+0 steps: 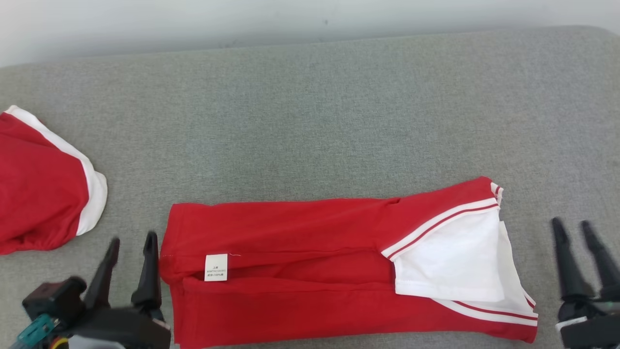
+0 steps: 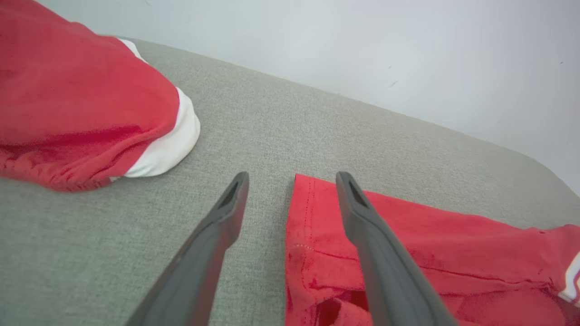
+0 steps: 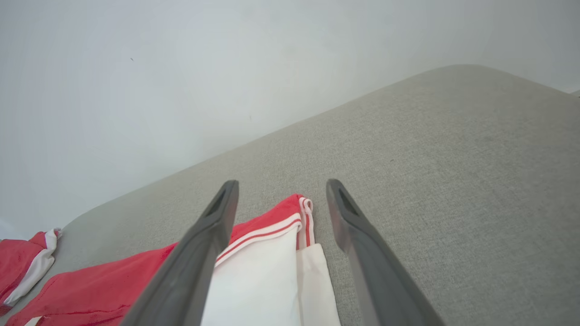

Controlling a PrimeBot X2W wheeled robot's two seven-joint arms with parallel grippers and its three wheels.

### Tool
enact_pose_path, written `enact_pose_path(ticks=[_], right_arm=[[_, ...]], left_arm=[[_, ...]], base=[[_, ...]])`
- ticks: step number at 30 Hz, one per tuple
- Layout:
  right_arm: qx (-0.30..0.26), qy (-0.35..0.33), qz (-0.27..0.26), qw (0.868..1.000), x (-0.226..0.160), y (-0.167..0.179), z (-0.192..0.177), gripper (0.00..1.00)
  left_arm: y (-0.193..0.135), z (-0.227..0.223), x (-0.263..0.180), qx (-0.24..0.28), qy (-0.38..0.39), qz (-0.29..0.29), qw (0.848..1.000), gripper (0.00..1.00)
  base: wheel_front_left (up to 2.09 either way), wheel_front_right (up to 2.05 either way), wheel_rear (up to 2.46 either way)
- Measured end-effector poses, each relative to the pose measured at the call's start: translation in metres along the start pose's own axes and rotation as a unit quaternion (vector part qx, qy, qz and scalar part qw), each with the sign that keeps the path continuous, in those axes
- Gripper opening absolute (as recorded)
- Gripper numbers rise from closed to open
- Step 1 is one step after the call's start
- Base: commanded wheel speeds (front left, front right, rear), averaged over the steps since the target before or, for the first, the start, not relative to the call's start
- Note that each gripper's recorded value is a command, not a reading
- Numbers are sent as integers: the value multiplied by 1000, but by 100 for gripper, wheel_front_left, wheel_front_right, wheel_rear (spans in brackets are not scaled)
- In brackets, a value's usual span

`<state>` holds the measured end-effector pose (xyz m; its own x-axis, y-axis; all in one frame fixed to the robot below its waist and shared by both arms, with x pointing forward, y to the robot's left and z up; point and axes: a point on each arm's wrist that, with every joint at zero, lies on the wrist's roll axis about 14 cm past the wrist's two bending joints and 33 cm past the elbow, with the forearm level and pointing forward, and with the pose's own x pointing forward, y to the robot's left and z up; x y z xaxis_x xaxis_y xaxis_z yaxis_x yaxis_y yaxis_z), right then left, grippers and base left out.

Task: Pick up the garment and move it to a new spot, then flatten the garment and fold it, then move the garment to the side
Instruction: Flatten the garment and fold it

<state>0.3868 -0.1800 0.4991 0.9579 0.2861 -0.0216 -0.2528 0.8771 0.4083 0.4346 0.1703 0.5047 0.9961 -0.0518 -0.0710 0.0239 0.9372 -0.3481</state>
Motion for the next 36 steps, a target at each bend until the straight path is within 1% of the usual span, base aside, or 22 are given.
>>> enact_pose_path(ticks=[2, 5, 6, 9, 13, 18, 22, 28, 36], right_arm=[[-15, -27, -8, 999, 3, -1, 13, 100], [-40, -59, -16, 997, 8, 0, 29, 100], [-47, -60, -16, 997, 10, 2, 30, 100], [-66, -64, -20, 996, 14, 8, 32, 100], [-87, -63, -7, 994, 18, 25, 30, 100], [-121, -61, 8, 991, 17, 39, 27, 100], [-137, -55, 14, 989, 13, 44, 23, 100], [-144, -46, 21, 988, 5, 51, 13, 100], [-142, -42, 21, 989, 3, 52, 7, 100]], left_arm=[[-5, 16, 2, 30, -34, -3, 999, 100], [-18, 39, 2, 60, -82, -11, 995, 100], [-22, 45, 1, 67, -97, -13, 993, 100], [-33, 60, -2, 82, -134, -18, 987, 100], [-41, 68, -6, 83, -158, -17, 984, 100], [-32, 55, -12, 101, -143, -1, 985, 100], [-26, 47, -17, 115, -133, 9, 984, 100], [-15, 40, -29, 128, -125, 27, 983, 100], [-13, 42, -36, 129, -129, 29, 983, 100]], base=[[0, 0, 0], [0, 0, 0], [0, 0, 0], [0, 0, 0], [0, 0, 0], [0, 0, 0], [0, 0, 0], [0, 0, 0], [0, 0, 0]])
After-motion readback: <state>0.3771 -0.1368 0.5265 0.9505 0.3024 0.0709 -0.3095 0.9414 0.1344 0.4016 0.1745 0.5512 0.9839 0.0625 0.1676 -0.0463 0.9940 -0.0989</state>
